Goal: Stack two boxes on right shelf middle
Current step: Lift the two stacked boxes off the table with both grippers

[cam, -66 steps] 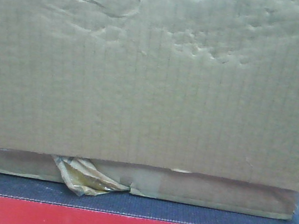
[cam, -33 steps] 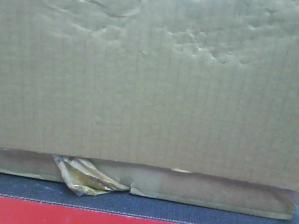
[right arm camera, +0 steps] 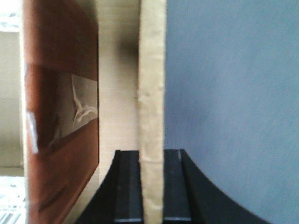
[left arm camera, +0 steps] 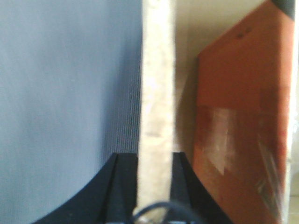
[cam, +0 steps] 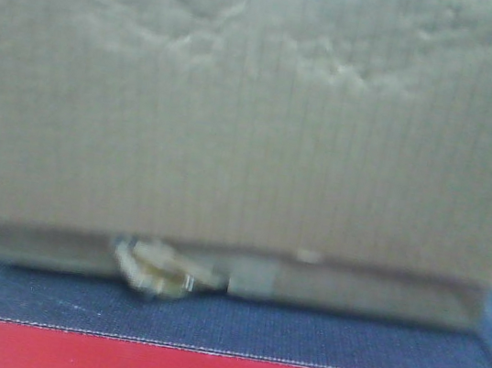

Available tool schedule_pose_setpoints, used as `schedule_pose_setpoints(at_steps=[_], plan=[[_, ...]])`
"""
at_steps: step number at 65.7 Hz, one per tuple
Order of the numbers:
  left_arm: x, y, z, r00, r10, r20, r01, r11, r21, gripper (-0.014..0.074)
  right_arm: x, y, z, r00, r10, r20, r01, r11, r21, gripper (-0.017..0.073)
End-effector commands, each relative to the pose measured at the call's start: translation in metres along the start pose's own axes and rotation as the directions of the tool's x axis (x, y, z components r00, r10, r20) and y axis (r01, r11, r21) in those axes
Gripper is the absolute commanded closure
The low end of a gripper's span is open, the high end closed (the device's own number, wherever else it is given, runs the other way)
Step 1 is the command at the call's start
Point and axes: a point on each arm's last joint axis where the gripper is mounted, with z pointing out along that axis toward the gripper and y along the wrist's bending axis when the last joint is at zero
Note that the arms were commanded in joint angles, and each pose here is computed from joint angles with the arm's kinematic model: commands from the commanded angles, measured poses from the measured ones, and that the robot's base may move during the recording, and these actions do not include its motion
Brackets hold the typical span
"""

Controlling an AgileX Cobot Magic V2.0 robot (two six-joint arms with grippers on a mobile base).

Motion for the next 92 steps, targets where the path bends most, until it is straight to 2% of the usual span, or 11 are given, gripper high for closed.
schedule_pose_setpoints(at_steps=[1,14,25,32,38,44,57,65,75,80,92], plan=[[-0.014,0.007,-0.024,0.981,-0.021,0.193,0.015,0.999,0.036,0.0705,-0.017,-0.001,-0.014,0.986,-0.006,0.166,0.006,1.0,0.001,0.0727],[-0.034,0.013,-0.038,0.922,-0.061,0.383,0.012,0.992,0.129,0.0705,-0.039,0.006,-0.027,0.924,-0.011,0.383,0.04,0.997,-0.067,0.0727],[-0.053,0.024,-0.049,0.856,-0.089,0.509,0.008,0.987,0.158,0.0705,-0.051,0.009,-0.037,0.861,-0.017,0.509,0.073,0.993,-0.091,0.0727],[-0.064,0.029,-0.062,0.8,-0.04,0.598,-0.031,0.994,0.108,0.0705,-0.056,0.007,-0.044,0.833,-0.03,0.552,0.081,0.994,-0.068,0.0727],[-0.068,0.029,-0.075,0.766,0.007,0.643,-0.059,0.996,0.06,0.0705,-0.058,0.002,-0.052,0.81,0.016,0.586,0.018,0.998,-0.053,0.0727],[-0.066,0.022,-0.084,0.754,0.015,0.656,-0.079,0.995,0.068,0.0705,-0.059,-0.004,-0.059,0.786,0.056,0.615,-0.037,0.998,-0.045,0.0727],[-0.05,0.006,-0.088,0.776,0.021,0.63,-0.106,0.989,0.098,0.0705,-0.054,-0.009,-0.07,0.764,0.035,0.644,-0.029,0.999,-0.02,0.0727],[-0.041,0.01,-0.09,0.777,-0.033,0.629,-0.059,0.99,0.125,0.0705,-0.044,-0.014,-0.07,0.746,-0.003,0.666,0.005,1.0,-0.001,0.0727],[-0.04,0.017,-0.099,0.741,0.01,0.672,-0.082,0.994,0.076,0.0705,-0.035,-0.014,-0.071,0.721,-0.012,0.693,0.041,0.999,-0.025,0.0727],[-0.041,0.016,-0.101,0.727,0.008,0.687,-0.093,0.992,0.086,0.0705,-0.036,-0.013,-0.072,0.712,-0.011,0.702,0.048,0.998,-0.032,0.0727],[-0.042,0.016,-0.102,0.714,0.038,0.699,-0.111,0.992,0.059,0.0705,-0.037,-0.011,-0.073,0.694,-0.01,0.72,0.062,0.997,-0.046,0.0727]])
